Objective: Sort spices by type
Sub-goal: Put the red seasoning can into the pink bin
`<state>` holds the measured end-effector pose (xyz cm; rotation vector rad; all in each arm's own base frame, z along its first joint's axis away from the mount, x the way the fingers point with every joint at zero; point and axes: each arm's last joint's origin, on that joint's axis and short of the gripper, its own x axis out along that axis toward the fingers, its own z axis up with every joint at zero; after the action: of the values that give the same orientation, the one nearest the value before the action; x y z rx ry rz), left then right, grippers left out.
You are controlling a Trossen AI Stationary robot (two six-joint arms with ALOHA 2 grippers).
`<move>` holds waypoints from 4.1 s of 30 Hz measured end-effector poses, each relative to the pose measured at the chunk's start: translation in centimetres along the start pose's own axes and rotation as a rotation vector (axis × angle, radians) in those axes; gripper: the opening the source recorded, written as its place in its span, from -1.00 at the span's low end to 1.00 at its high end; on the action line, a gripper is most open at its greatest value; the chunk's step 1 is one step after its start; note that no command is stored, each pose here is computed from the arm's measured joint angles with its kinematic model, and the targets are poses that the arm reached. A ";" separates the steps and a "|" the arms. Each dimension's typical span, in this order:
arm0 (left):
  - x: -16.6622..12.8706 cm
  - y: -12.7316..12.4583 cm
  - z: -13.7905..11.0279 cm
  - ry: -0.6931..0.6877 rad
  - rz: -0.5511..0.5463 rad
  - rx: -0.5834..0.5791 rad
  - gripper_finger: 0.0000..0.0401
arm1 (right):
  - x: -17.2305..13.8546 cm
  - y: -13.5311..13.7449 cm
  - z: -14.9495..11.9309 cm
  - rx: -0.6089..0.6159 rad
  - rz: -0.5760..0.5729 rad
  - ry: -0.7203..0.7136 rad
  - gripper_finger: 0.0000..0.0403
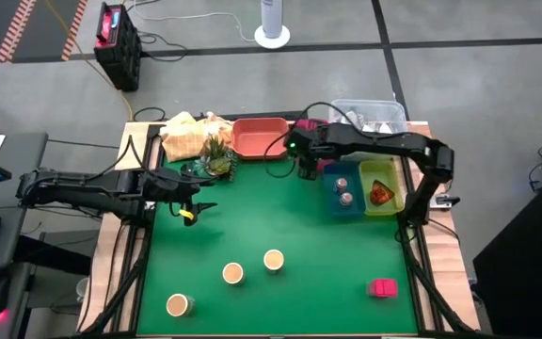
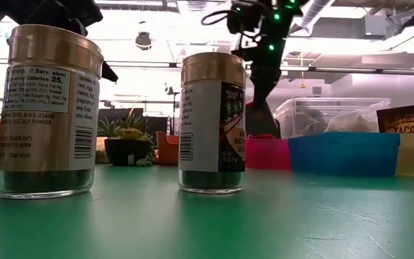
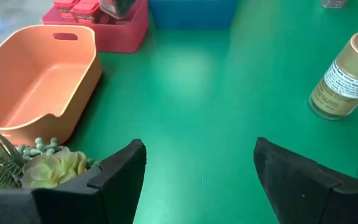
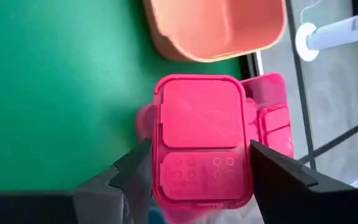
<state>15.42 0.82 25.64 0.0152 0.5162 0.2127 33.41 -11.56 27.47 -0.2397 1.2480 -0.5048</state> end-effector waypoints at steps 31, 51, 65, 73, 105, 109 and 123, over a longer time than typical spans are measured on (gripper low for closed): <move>0.3 -0.4 -0.4 0.054 -0.089 -0.129 0.43 | 1.0 -1.4 -2.2 0.060 0.108 -0.084 0.72; 0.1 -1.7 -0.8 0.087 -0.094 -0.107 0.43 | -12.4 15.7 -9.2 0.107 0.430 -0.089 0.61; 0.1 -1.4 -0.8 0.074 0.020 -0.032 0.43 | -19.2 26.3 -13.2 0.056 0.378 0.248 0.57; 0.1 -1.4 -0.7 0.068 0.027 -0.031 0.43 | -20.5 29.0 -16.6 0.042 0.362 0.305 0.77; 0.1 -1.4 -0.7 0.064 0.027 -0.126 0.43 | -15.2 31.4 -23.7 0.005 0.305 0.316 0.91; 0.1 -1.4 -0.7 0.065 0.027 -0.126 0.43 | -14.6 30.6 -23.5 0.015 0.320 0.315 0.79; 0.1 -1.3 -0.7 0.066 0.045 -0.081 0.43 | -12.6 27.1 -18.8 -0.135 0.386 0.310 0.20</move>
<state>15.45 -0.48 24.86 -0.0592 0.5731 0.2783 19.18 19.89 20.28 -0.0287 1.5898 -0.1247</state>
